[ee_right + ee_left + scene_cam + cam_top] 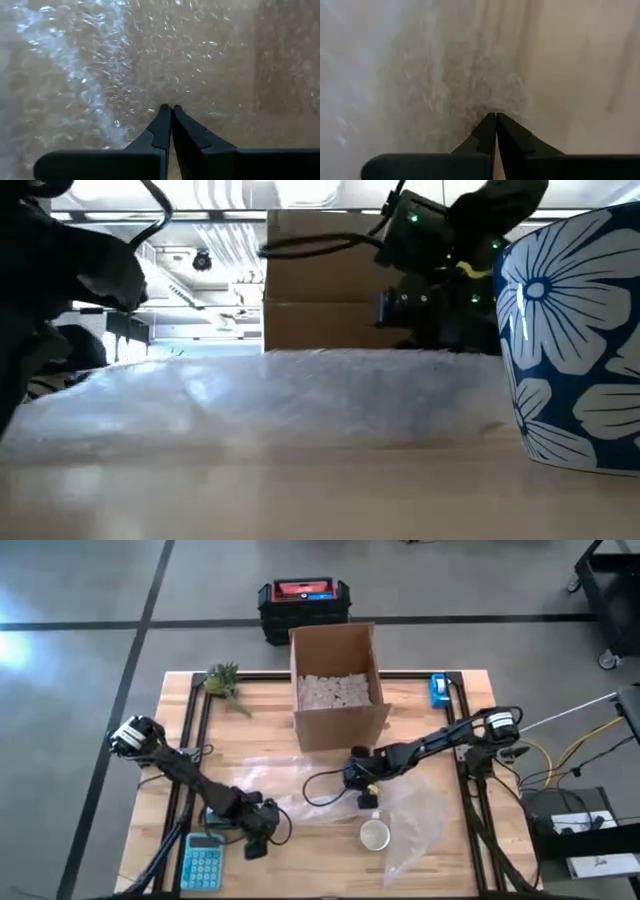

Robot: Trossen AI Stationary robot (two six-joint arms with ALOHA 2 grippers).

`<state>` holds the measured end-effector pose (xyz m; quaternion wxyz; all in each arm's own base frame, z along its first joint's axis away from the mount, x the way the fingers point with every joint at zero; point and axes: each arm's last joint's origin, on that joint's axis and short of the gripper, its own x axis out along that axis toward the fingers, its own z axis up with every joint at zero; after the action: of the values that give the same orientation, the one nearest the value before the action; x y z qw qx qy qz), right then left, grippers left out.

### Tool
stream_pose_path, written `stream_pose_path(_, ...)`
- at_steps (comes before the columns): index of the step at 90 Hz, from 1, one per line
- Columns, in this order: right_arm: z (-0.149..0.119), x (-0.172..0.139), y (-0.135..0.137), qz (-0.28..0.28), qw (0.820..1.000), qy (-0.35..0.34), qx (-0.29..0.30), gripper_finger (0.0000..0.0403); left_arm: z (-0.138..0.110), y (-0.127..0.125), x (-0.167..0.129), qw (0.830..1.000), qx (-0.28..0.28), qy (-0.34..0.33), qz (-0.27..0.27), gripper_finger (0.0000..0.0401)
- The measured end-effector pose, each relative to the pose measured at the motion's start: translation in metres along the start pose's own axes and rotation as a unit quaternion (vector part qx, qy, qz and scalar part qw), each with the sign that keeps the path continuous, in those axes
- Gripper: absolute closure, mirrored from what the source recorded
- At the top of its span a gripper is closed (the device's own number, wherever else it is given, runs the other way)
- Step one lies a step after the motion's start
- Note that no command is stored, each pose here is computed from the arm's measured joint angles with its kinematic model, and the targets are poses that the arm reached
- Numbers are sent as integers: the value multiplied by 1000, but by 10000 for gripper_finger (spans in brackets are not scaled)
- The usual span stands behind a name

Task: Wrap mug
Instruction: Prepare the left bubble wrap, then wrap the green mug with the bubble wrap

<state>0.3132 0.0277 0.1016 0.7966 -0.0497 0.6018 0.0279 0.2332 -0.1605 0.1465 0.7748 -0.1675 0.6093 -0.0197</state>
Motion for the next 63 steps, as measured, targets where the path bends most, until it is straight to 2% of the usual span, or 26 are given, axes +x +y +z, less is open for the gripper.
stream_pose_path(18, -15, -24, -10, -59, 997, 53, -1, 401, -3, -4, 6, 999, 4, 32, -23, 401)
stream_pose_path(38, -11, -38, -13, -63, 998, 20, 6, 401, -4, -6, -2, 998, 4, 54, -33, 401)
stream_pose_path(53, -5, -47, -13, -65, 998, -19, 10, 401, 12, -18, -36, 999, 23, -37, 9, 401)
stream_pose_path(63, -3, -49, -13, -65, 997, -32, 12, 401, 21, -20, -48, 990, 43, -123, 53, 398)
